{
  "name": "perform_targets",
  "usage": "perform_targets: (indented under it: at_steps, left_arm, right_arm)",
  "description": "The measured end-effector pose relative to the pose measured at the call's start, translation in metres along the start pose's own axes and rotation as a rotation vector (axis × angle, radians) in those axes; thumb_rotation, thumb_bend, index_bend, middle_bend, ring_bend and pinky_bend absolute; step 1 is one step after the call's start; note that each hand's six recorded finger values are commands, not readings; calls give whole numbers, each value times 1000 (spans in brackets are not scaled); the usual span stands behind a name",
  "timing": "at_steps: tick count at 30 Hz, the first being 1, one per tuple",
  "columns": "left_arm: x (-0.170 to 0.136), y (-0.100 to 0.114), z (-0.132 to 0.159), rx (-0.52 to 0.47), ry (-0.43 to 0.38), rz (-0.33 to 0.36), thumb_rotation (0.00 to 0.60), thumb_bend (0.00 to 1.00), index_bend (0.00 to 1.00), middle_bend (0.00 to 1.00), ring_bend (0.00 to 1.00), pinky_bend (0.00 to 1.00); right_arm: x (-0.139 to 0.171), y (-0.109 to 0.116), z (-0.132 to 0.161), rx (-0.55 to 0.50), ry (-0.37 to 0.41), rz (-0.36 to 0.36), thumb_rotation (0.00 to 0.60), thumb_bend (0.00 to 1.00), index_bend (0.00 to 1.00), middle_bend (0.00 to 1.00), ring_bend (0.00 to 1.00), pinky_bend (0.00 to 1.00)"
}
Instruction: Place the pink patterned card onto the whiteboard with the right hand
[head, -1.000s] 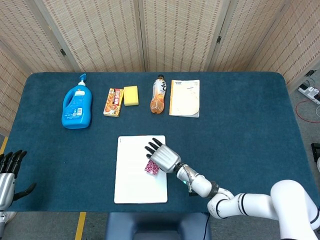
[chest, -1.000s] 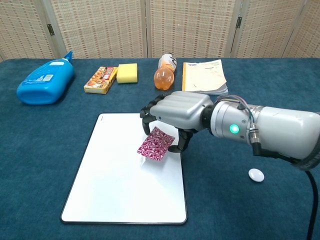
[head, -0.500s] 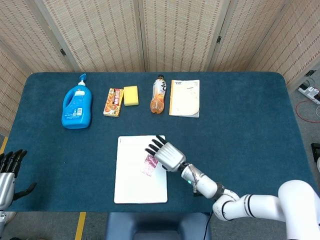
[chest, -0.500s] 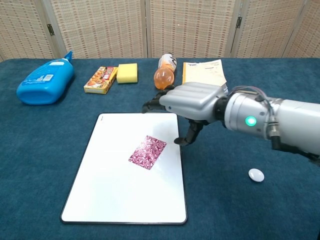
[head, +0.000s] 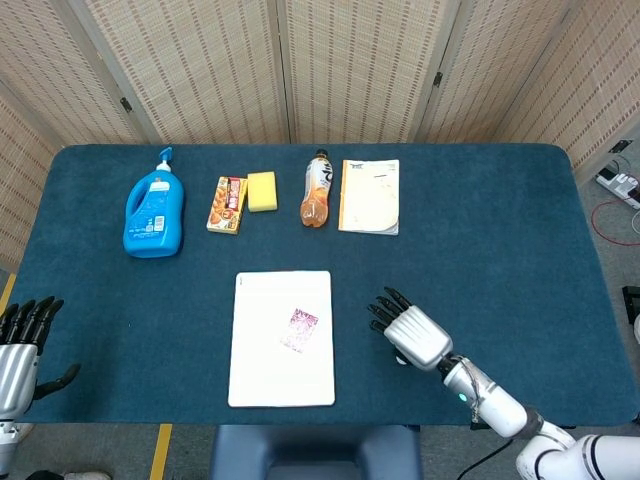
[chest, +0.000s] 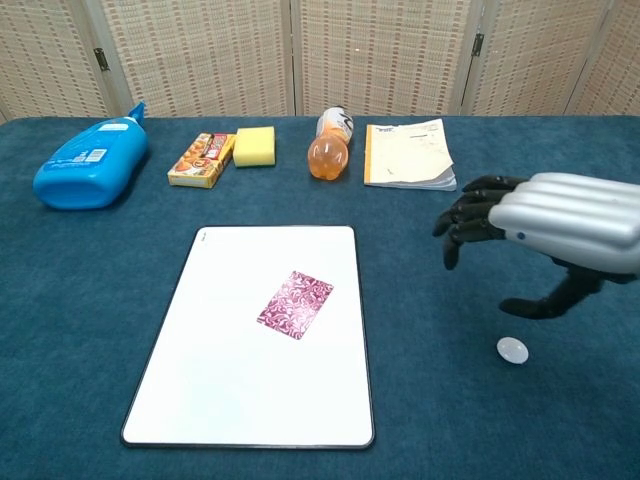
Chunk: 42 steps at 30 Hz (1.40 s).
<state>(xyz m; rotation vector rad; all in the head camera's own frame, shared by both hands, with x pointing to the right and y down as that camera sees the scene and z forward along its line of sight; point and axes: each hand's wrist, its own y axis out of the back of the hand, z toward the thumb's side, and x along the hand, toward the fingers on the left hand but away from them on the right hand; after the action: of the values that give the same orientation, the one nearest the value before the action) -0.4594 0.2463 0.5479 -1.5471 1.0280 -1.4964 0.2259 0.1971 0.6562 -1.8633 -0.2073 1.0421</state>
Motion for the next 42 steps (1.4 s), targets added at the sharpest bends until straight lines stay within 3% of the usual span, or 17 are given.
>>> perform_targets:
  at_steps: [7,19,42]
  left_arm:
    - [1,-1,5,-1,-17,-4,600,238,118,111,83,0]
    - [2,-3,5,4,-20,-14,600,237,118,111,83,0]
    - [1,-4,0,3,-6,-16,600,237,118,111,83,0]
  right_arm:
    - [30,-33,-10,-17,-34,43,600,343,347,235,119,0]
    - [28,-64,-14,-38,-56,106,600,343,370,235,115,0]
    - [13,-67,-12,-44,-56,117,600,343,391,236,114,0]
